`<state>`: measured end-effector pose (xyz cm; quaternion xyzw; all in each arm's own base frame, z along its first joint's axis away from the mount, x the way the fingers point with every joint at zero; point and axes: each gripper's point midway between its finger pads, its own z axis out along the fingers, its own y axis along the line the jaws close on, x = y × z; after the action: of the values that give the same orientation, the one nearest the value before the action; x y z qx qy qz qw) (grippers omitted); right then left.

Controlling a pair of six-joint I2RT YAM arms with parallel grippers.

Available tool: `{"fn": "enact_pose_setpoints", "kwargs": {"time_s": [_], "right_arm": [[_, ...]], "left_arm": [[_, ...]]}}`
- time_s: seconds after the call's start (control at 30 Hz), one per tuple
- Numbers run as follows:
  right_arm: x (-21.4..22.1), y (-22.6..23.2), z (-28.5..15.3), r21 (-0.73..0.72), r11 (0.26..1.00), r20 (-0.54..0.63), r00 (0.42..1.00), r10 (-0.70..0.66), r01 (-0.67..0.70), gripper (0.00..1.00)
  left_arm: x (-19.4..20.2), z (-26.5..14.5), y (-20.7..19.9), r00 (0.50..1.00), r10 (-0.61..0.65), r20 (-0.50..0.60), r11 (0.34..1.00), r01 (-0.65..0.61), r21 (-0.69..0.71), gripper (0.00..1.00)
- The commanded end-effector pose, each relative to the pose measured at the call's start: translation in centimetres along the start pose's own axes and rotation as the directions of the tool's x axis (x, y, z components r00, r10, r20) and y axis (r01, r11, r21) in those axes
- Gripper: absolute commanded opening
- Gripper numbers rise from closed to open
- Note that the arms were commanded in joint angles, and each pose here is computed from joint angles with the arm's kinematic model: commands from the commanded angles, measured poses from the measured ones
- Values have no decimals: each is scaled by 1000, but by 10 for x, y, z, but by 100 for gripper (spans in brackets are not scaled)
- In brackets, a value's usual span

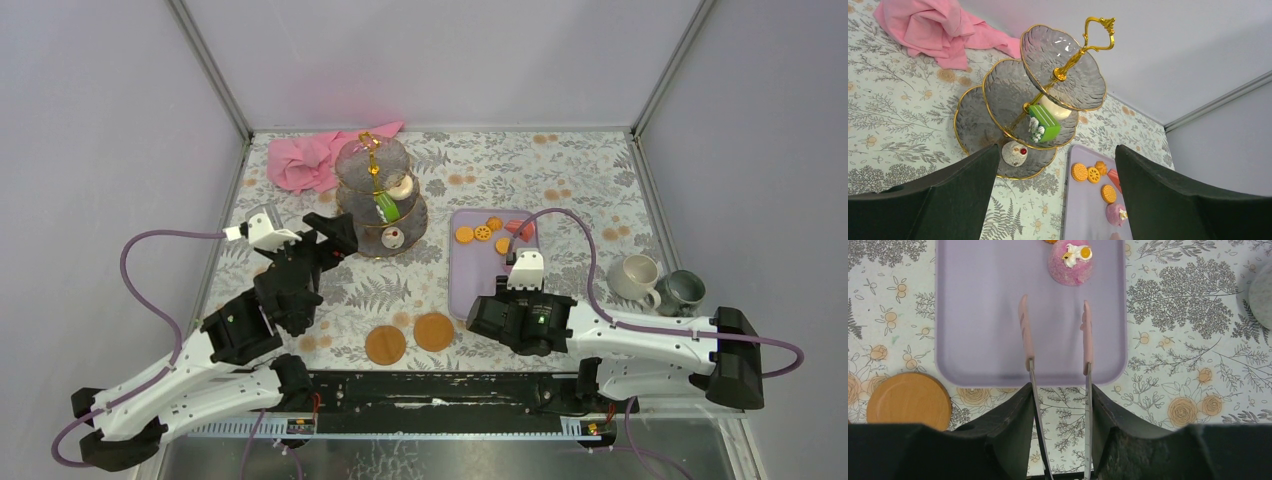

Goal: Serve the afternoon tea
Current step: Pick up the desert from the tray.

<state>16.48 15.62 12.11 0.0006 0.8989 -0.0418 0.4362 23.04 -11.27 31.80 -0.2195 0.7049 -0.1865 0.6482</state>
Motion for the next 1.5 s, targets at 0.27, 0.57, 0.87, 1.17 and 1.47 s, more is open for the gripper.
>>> {"fn": "enact_pose_setpoints", "kwargs": {"time_s": [0.27, 0.57, 0.87, 1.17, 1.47], "right_arm": [[-4, -8, 20, 66, 996, 51, 997, 59, -62, 47], [-8, -4, 42, 61, 996, 27, 998, 63, -64, 48], [-5, -5, 57, 83, 995, 4, 999, 50, -50, 48], [-2, -6, 73, 100, 994, -20, 999, 42, -40, 49], [0, -3, 86, 105, 994, -46, 998, 31, -26, 49]], "left_arm": [[2, 2, -2, 1000, -17, 1, 1000, 17, -6, 92], [3, 4, -5, 1000, -12, 0, 1000, 12, -8, 92], [3, 6, -6, 1000, -3, 6, 1000, 3, -12, 92], [7, 7, -5, 1000, 4, 5, 1000, -4, -14, 92], [6, 8, -4, 1000, 9, 13, 1000, -9, -22, 92]]}}
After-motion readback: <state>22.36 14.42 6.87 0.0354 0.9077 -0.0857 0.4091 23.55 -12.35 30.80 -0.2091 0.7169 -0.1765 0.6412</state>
